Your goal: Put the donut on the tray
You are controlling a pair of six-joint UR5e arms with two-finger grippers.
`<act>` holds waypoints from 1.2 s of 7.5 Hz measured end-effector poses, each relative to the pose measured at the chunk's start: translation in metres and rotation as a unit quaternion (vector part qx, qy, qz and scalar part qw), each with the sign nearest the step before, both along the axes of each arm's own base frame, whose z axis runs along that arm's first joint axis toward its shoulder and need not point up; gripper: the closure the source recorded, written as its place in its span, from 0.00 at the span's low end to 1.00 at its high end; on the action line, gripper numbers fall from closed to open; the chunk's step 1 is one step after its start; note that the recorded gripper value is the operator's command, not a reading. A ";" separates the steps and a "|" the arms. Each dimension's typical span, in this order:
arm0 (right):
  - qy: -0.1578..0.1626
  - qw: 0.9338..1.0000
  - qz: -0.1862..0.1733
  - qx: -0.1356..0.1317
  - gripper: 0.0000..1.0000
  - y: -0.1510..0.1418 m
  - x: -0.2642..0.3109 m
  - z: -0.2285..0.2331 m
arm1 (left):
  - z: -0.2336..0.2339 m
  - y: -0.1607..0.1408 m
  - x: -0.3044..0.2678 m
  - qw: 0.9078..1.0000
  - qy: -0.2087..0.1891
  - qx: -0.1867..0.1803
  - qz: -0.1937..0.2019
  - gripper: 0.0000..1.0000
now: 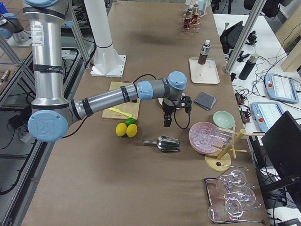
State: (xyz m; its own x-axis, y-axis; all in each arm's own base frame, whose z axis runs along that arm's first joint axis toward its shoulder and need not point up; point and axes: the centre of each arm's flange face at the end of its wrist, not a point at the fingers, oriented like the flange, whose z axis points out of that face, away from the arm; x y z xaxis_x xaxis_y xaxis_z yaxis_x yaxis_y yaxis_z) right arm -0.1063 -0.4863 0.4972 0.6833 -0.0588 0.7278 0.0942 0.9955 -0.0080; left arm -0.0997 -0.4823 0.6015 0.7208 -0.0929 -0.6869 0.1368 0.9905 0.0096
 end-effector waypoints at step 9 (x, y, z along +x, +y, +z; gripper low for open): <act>-0.064 0.998 0.001 0.023 0.10 -0.051 -0.187 0.021 | 0.000 -0.002 0.001 1.000 0.000 0.000 0.002 0.02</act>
State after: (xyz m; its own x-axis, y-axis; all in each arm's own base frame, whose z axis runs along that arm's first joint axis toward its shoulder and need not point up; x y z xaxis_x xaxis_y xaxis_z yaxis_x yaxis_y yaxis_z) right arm -0.2931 -0.5377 0.5183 0.5852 -0.0929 0.8056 0.0905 0.9947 0.0490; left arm -0.0982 -0.4843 0.6019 0.7207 -0.0902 -0.6874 0.1337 0.9910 0.0102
